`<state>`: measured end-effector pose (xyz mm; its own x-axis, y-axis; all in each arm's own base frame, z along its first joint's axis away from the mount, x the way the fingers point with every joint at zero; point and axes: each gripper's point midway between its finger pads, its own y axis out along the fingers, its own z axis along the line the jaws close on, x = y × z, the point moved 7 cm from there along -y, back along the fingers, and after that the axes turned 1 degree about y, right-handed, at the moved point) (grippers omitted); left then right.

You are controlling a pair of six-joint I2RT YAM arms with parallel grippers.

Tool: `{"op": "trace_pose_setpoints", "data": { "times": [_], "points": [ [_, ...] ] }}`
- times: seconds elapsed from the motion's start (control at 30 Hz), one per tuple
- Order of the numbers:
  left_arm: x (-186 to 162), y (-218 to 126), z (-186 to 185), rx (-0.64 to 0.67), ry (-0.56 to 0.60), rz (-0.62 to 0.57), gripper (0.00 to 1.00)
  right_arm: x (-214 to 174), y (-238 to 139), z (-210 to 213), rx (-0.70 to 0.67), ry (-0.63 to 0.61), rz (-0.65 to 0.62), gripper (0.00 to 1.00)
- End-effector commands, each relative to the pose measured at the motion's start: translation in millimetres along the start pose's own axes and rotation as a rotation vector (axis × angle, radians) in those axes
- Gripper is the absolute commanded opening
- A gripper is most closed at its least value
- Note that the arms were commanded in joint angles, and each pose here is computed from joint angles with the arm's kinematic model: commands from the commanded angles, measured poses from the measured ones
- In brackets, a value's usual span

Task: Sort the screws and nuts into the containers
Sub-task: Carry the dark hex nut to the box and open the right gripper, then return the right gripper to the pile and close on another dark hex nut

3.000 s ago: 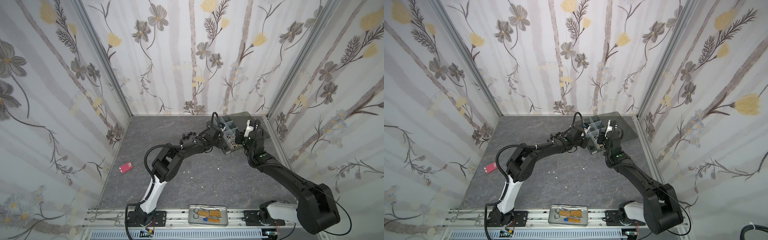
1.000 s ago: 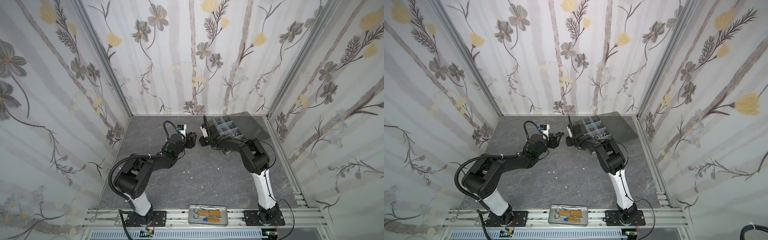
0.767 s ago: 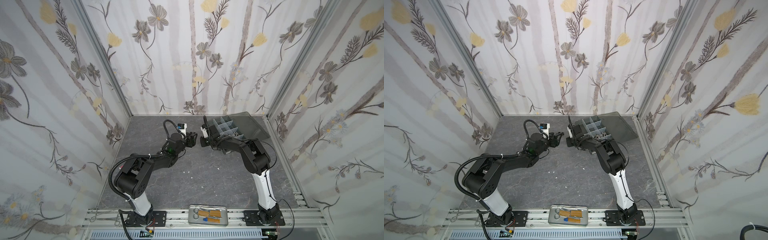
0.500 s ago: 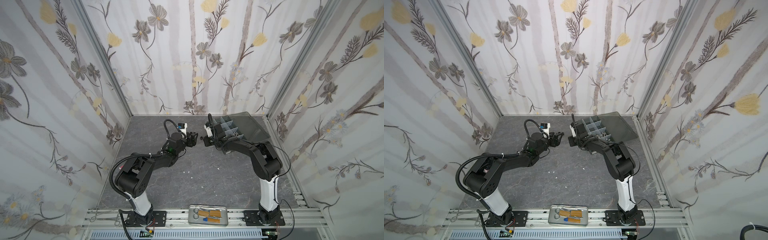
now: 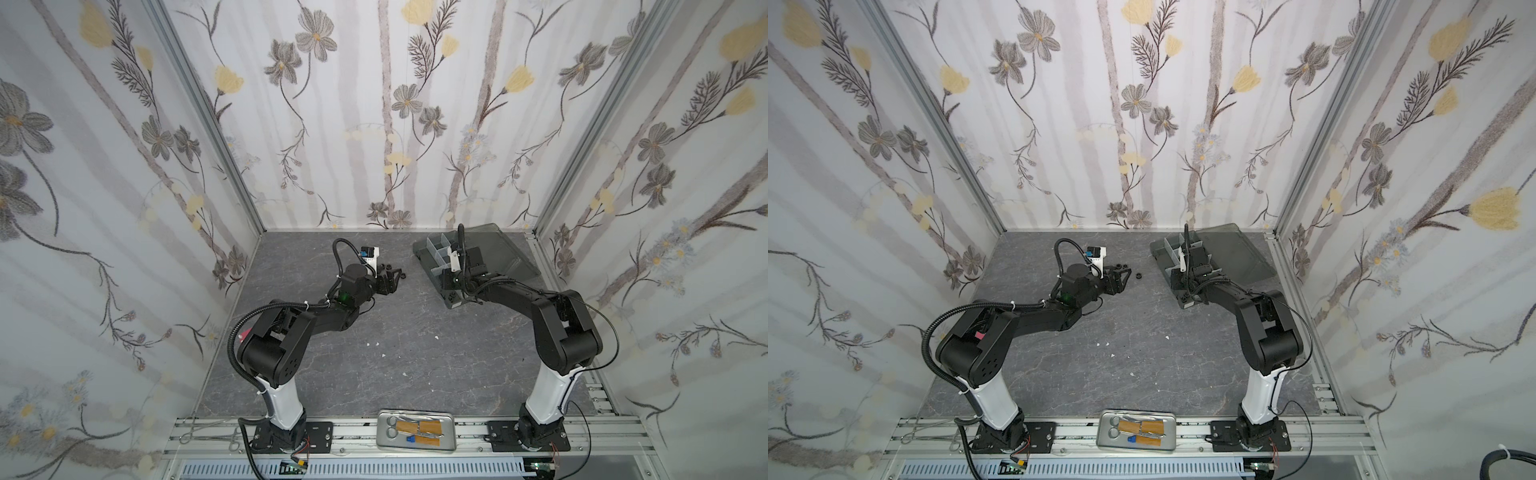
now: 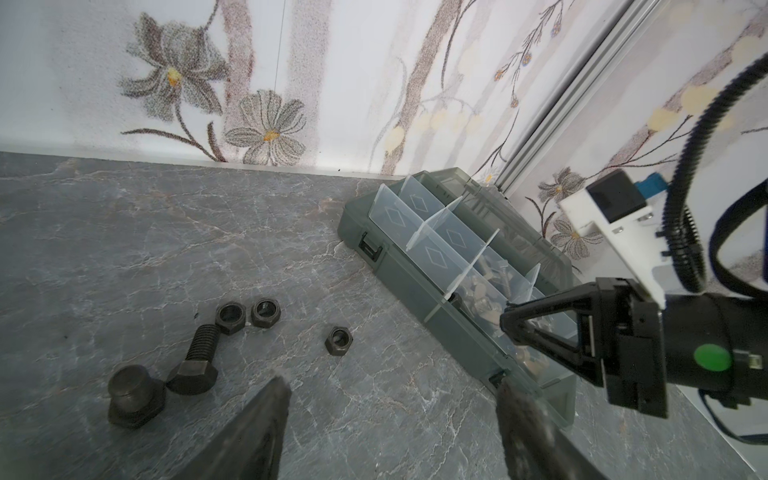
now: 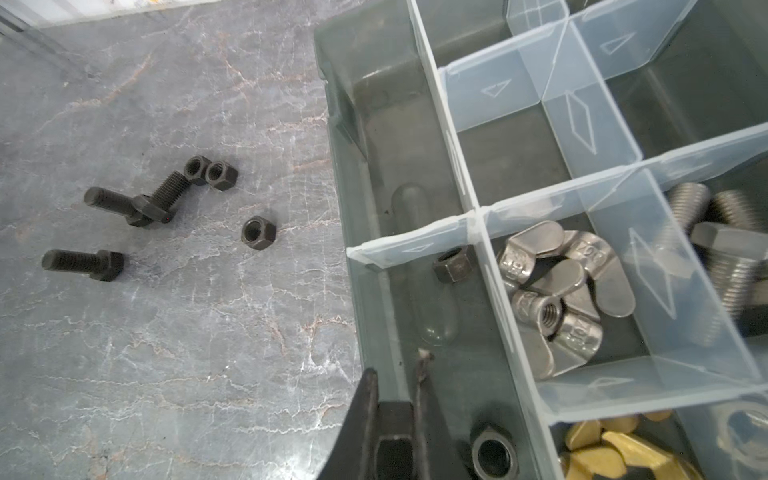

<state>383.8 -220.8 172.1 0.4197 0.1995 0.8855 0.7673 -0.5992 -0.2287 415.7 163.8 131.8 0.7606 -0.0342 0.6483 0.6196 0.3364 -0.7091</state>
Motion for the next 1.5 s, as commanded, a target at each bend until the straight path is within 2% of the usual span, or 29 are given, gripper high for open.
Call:
{"op": "trace_pose_setpoints", "data": {
  "times": [0.0, 0.07, 0.2, 0.3, 0.37, 0.53, 0.63, 0.97, 1.03, 1.13, 1.23, 1.47],
  "points": [
    [10, -1, -5, -0.023, -0.005, -0.04, 0.8, 6, 5, 0, -0.01, 0.003, -0.008, 0.42],
    [12, -5, -5, -0.013, 0.003, -0.049, 0.81, 11, 4, 4, -0.004, 0.002, -0.027, 0.47],
    [14, -12, -1, 0.02, 0.011, -0.068, 0.83, 31, -7, 26, 0.049, -0.019, -0.112, 0.5],
    [13, -15, 2, 0.024, 0.0, -0.079, 0.84, 36, -4, 53, 0.156, -0.071, -0.145, 0.52],
    [12, -16, 4, 0.026, -0.015, -0.093, 0.84, 33, 10, 70, 0.207, -0.123, -0.116, 0.53],
    [13, -17, 5, 0.026, -0.025, -0.094, 0.85, 33, 44, 88, 0.101, -0.182, -0.036, 0.54],
    [11, -19, 8, 0.042, -0.024, -0.084, 0.86, 31, 60, 98, 0.128, -0.232, 0.001, 0.55],
    [10, -18, 11, 0.049, -0.034, -0.078, 0.87, 8, 111, 96, 0.083, -0.359, 0.165, 0.55],
    [10, -17, 11, 0.047, -0.034, -0.076, 0.87, 7, 115, 95, 0.076, -0.373, 0.164, 0.53],
    [13, -16, 10, 0.047, -0.034, -0.076, 0.87, 4, 116, 95, 0.081, -0.376, 0.177, 0.43],
    [13, -15, 10, 0.046, -0.034, -0.077, 0.87, 1, 119, 94, 0.079, -0.372, 0.181, 0.4],
    [14, -15, 9, 0.046, -0.036, -0.077, 0.88, -1, 118, 93, 0.087, -0.342, 0.185, 0.24]
  ]
}}
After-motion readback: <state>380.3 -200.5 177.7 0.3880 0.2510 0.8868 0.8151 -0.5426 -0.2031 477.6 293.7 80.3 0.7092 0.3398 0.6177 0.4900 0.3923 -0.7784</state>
